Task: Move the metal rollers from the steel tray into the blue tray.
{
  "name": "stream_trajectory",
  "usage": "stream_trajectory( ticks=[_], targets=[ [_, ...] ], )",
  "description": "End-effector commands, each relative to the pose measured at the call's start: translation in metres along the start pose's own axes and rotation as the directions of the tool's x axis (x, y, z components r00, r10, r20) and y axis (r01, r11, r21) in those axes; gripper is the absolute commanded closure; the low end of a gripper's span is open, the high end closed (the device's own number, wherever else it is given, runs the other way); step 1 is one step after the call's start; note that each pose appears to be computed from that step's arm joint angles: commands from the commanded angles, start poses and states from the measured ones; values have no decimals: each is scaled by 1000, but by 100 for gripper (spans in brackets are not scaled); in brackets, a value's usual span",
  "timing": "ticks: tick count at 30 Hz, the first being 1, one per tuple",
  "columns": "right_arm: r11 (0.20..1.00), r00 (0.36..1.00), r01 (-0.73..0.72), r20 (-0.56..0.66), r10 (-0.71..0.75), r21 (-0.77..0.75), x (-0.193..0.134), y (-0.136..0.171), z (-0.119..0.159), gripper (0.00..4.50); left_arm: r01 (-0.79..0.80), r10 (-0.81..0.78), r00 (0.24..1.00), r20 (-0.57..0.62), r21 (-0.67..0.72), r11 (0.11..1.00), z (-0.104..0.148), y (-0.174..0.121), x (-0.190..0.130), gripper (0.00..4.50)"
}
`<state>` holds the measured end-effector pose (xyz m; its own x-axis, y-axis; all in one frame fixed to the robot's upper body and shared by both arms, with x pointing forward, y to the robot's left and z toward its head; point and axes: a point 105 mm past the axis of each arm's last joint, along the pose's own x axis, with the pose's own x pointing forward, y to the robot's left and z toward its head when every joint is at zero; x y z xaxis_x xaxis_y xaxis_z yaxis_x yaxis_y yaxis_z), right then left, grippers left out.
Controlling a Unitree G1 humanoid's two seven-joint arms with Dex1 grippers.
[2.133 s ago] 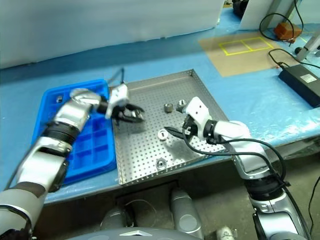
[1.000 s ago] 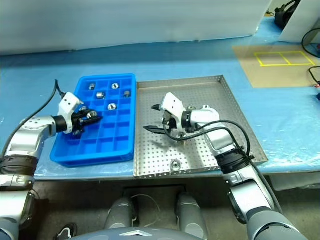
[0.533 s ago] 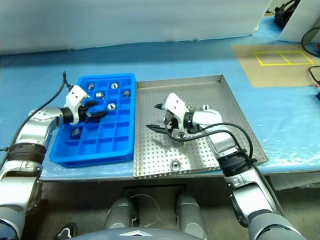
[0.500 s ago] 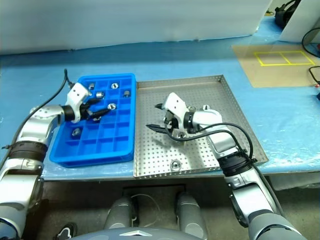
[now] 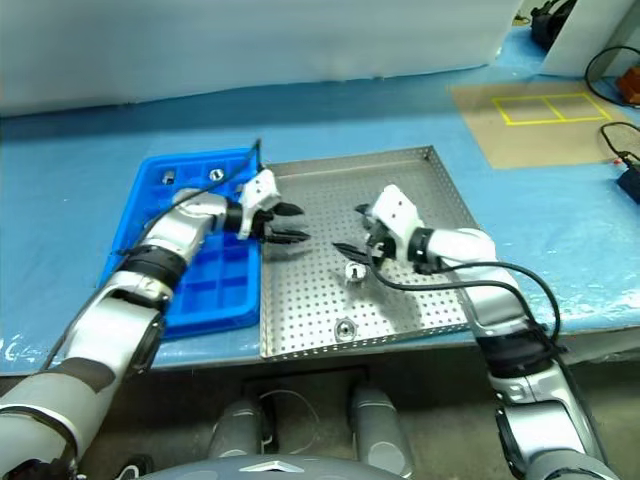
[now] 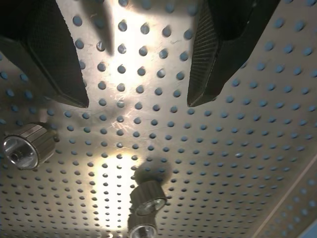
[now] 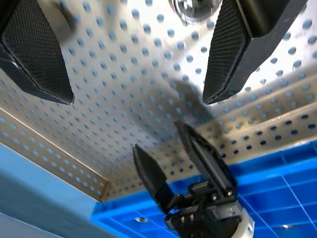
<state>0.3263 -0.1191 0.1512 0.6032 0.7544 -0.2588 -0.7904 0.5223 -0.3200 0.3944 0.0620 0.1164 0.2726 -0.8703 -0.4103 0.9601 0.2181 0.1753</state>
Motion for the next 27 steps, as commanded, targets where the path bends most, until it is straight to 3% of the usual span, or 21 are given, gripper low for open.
stream_trajectory(
  ticks=[1,9,27],
  targets=[
    [996,996,93,12,-93,-10,-26,-9,8,19,44,-46,999,21,76,996,18,-4,19,117],
    [981,982,188,-23,-187,40,-46,3,0,19,190,-194,981,29,100,977,31,-31,53,117],
    [978,980,201,-26,-200,63,-39,12,-4,19,387,-382,922,-64,81,919,12,-47,30,117]
  ],
)
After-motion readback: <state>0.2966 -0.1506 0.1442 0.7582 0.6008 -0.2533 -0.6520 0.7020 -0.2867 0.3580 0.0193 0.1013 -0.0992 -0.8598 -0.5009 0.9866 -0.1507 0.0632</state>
